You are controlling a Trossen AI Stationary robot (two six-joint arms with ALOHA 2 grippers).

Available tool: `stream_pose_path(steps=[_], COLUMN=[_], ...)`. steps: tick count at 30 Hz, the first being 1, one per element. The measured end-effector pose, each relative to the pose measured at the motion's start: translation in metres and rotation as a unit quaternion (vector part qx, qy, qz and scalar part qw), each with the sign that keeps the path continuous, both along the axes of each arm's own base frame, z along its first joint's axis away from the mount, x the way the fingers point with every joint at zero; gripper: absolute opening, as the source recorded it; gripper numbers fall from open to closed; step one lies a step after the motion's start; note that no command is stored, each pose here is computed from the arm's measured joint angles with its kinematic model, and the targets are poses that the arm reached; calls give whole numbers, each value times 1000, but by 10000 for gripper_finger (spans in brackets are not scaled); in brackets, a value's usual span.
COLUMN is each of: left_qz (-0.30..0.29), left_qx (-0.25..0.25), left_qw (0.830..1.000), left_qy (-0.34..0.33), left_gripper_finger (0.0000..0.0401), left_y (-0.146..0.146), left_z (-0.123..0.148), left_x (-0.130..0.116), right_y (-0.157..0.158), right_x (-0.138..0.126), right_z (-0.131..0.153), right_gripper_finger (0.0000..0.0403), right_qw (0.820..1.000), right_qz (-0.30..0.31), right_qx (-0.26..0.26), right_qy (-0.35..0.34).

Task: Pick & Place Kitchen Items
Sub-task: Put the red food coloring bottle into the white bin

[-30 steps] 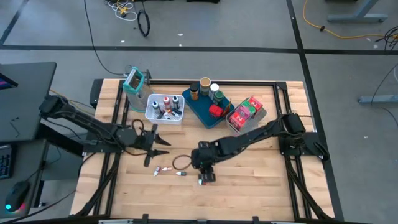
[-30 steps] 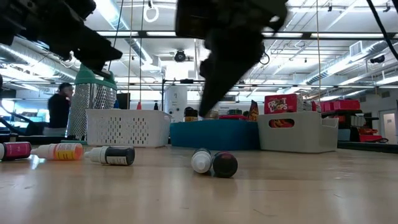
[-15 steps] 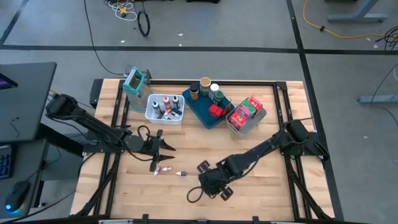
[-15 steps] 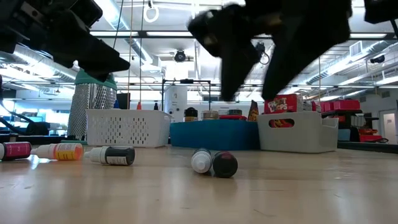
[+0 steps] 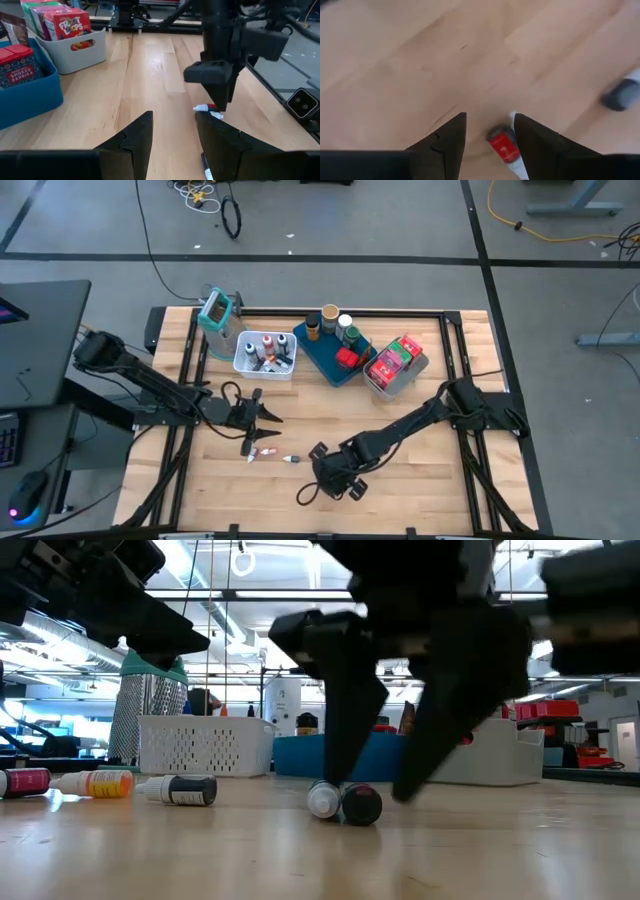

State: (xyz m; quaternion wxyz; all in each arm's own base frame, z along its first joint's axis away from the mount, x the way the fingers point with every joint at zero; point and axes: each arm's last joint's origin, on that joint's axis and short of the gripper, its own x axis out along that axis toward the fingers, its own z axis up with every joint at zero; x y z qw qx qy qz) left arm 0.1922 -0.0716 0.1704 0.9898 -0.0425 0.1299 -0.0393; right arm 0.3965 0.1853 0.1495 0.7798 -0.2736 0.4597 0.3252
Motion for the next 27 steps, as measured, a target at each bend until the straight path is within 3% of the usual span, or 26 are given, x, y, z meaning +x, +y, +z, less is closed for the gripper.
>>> stream_pose_path(steps=[7,15,22,27], left_qz=[-4,-11,-11,-11], left_qx=[-2,-4,-3,-3], left_qw=[1000,1000,1000,1000], left_qy=[0,1,1,1], left_gripper_finger=[162,162,162,162], left_y=[0,-1,-1,-1], left_z=[0,0,0,0], left_x=[0,0,0,0], right_y=[-10,-20,-20,-15], right_x=[4,5,2,-3], right_z=[-15,-16,-10,17], right_gripper_finger=[176,176,176,176], right_qw=[999,998,997,994], right_qz=[7,4,-66,-107], right_qx=[-44,-53,-18,13], right_qy=[9,27,45,24])
